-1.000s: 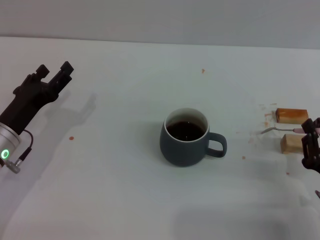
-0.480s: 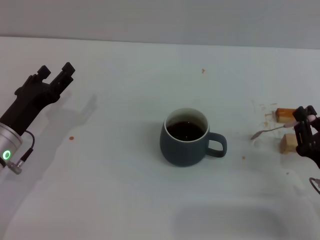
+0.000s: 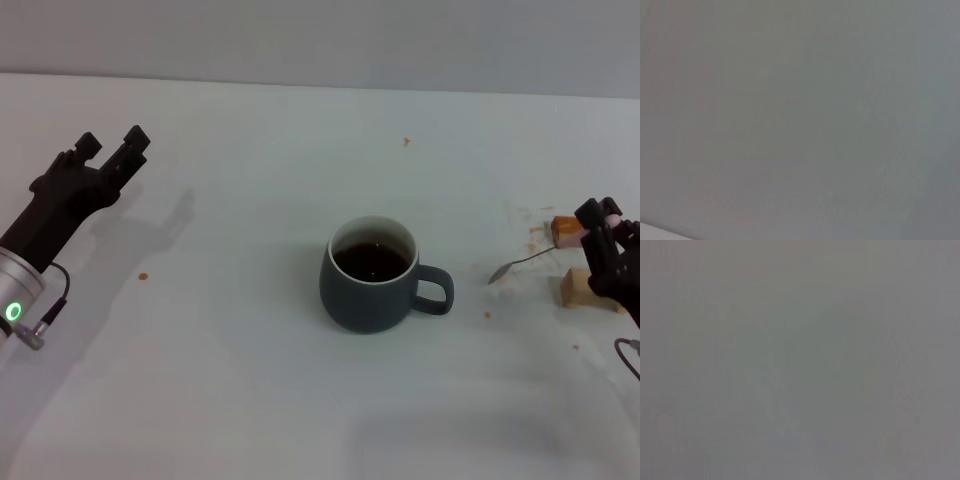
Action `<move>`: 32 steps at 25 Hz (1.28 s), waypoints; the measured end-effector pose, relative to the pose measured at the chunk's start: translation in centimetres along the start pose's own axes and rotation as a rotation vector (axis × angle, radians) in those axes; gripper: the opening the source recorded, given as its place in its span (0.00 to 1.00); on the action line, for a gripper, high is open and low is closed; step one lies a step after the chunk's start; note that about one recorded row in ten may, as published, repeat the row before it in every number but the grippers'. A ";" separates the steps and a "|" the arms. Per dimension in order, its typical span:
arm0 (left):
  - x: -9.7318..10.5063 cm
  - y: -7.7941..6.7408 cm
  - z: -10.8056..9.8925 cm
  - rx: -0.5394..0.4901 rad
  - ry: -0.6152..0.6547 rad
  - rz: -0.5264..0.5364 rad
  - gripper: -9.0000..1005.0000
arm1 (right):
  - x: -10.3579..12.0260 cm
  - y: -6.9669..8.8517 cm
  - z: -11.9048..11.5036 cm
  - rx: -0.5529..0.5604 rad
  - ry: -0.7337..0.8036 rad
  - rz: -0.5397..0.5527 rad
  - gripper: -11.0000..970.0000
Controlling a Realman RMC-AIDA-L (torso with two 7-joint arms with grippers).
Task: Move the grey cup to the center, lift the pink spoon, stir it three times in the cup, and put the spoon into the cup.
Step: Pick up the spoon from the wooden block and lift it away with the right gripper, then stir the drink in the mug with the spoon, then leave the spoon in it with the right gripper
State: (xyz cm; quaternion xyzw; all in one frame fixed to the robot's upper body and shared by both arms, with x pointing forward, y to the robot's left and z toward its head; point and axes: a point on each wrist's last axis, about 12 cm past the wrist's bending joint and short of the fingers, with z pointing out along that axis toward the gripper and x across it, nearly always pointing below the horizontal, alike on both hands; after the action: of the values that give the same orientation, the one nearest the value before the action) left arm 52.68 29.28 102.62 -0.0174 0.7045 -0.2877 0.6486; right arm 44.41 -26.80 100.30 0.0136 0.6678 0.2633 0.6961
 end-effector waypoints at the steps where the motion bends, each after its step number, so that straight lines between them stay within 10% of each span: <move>1: 0.0 0.0 0.0 -0.001 0.000 -0.001 0.83 | -0.1 -0.1 0.1 -0.008 0.004 0.005 0.14; 16: 0.1 -0.1 -0.3 0.001 -0.005 -0.006 0.83 | -2.1 -2.0 2.8 -0.110 0.042 0.055 0.14; 32: 0.2 -0.1 -1.4 0.007 -0.029 -0.018 0.83 | -9.4 -5.1 7.6 -0.200 -0.074 0.041 0.14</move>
State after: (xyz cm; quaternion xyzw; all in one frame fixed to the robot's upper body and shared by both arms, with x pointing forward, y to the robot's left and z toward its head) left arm 51.36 29.66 102.45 -0.0257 0.6939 -0.2958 0.6561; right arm 53.55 -32.25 107.90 -0.0324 0.6117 0.3423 0.7125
